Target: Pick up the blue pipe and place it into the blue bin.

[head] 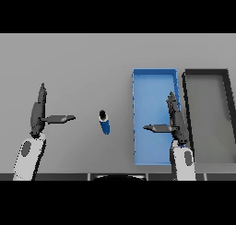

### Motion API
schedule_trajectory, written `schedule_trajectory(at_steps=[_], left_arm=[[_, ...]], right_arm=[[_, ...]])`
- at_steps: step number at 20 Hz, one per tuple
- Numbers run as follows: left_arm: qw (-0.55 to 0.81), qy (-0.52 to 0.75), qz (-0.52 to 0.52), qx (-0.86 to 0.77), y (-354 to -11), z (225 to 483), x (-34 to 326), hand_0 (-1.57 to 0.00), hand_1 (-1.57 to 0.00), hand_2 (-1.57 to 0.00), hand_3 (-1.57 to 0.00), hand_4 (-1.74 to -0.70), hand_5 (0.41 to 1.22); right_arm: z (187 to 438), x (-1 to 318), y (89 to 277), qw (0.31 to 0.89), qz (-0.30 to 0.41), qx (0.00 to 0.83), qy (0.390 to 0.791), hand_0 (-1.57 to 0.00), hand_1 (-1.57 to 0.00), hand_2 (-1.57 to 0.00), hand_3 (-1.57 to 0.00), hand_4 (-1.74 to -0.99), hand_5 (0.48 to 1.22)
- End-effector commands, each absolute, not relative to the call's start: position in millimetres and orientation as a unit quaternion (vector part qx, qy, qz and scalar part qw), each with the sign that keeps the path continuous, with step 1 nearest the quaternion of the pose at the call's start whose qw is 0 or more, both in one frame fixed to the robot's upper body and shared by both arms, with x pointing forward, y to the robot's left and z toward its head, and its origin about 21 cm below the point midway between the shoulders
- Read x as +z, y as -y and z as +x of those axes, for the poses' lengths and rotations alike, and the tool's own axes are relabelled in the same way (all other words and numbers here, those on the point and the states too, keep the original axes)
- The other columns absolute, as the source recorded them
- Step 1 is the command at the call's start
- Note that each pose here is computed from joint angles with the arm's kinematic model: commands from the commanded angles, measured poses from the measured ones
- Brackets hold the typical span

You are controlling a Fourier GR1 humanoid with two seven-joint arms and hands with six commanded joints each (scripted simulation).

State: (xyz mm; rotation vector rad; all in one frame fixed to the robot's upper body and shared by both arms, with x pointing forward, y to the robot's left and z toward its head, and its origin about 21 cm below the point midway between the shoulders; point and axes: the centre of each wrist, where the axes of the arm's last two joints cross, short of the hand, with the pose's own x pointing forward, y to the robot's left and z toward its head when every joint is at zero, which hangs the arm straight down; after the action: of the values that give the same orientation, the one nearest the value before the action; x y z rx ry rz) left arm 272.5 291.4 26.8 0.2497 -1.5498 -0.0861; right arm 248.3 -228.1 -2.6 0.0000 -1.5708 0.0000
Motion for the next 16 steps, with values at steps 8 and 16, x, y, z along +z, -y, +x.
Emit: schedule_trajectory(at_steps=[8, 16], left_arm=[[0.688, 0.703, 0.06, -0.172, -318.0, 270.3, 39.6, 0.0, 0.0, 0.0, 0.0, -1.07, 0.59], [0.679, 0.69, -0.004, -0.25, -327.2, 266.5, 48.3, 0.0, 0.0, 0.0, 0.0, -1.09, 0.605]], right_arm=[[234.4, 2.5, 232.4, 0.674, -0.021, 0.089, 0.733, 0.0, 0.0, 0.0, 0.0, -1.224, 0.618], [227.4, 14.7, 227.3, 0.676, -0.054, 0.14, 0.722, 0.0, 0.0, 0.0, 0.0, -1.185, 0.597]])
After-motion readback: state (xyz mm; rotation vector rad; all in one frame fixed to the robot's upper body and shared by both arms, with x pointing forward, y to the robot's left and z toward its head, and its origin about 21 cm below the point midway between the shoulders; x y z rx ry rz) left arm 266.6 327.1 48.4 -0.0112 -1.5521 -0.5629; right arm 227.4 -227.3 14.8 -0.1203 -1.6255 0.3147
